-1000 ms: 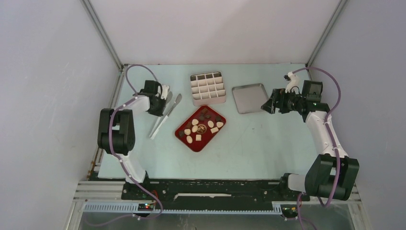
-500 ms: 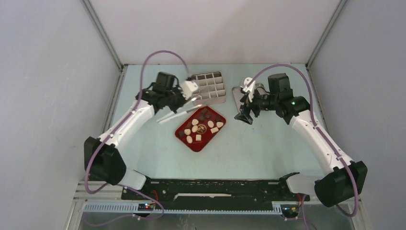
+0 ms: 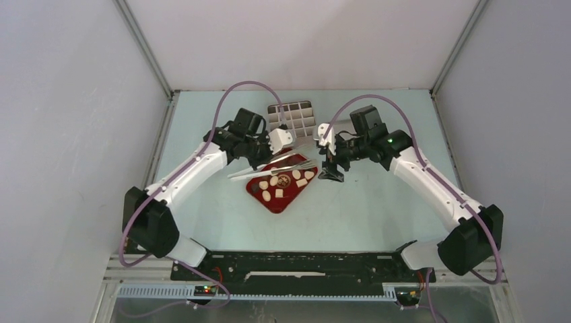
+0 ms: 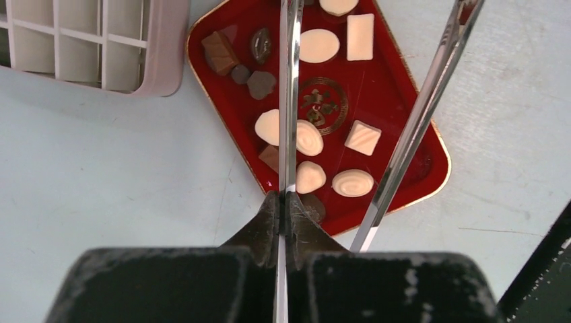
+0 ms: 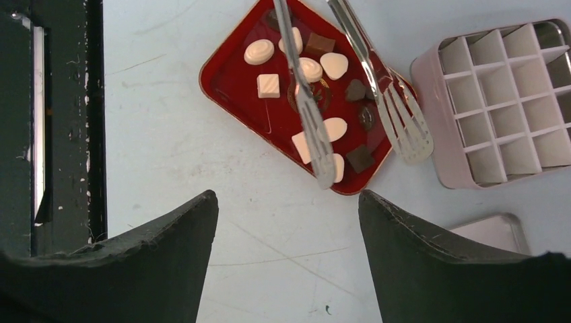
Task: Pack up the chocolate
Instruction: Pick up the clamp from the center of the board.
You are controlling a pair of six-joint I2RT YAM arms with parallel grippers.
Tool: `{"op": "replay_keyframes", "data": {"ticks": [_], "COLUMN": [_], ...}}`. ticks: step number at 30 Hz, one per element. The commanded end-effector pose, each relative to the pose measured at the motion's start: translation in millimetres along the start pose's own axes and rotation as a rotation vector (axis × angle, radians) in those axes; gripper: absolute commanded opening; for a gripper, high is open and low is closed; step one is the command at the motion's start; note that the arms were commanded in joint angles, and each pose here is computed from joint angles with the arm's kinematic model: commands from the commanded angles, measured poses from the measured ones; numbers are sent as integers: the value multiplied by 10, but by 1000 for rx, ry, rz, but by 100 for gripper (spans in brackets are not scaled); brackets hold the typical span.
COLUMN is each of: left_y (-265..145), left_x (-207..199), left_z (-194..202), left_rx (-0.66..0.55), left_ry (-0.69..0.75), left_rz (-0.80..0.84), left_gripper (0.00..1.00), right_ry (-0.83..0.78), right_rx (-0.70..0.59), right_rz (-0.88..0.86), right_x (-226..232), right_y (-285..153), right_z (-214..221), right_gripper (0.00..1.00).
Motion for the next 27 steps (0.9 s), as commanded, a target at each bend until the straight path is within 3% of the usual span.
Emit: {"op": "replay_keyframes", "data": {"ticks": [1,7,10,13,16,18,19,20,22,27], "left_y": [-178,-202,-242,-266,-270,-276,-277,-285,-312,-470], "left_x": [-118,-159,-159,-168,-177,-179,-174,-165,-135,26], "left_z": [-135,-162,-206,-228,-236,-237,-241,-261,-293,-311], "left_rx": [-89,-94,-110,-115,-124,-128,-133,-145,-191,-469], "left_ry": [61,67,67,70,75,78,75,65,16,-278], "left_rz": [49,72,67,77,85,87,84,76,80,168], "left_gripper": [0,0,0,0,0,0,1,4,25,69], "right_ry": [-45,-31,18,60,90,115,137,160,220,328], "right_rx": [-6,-1,-22,-46,-52,-68,-83,-107,-159,-307], "right_rz": [3,-71,-83,-118,-146,-159,-166,-173,-192,-224], "right_x": [-89,-44,-59,-46,-24,-21,-26,-40,-58,-104], "right_y": [77,325,417,471,512,506,488,456,381,120], "right_z": [-19,31,27,30,59,71,76,76,82,117], "right_gripper": [78,72,63,47,24,3,0,0,0,0]}}
Point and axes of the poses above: each gripper's point midway between its finger pads, its own y axis out along the fingers, its own x axis along the line the jaws close on, z = x × y, the point moved 8 cm from there along -y, back along the fingers, and after that the axes turned 10 degrees about -y, right-handed, at the moved point
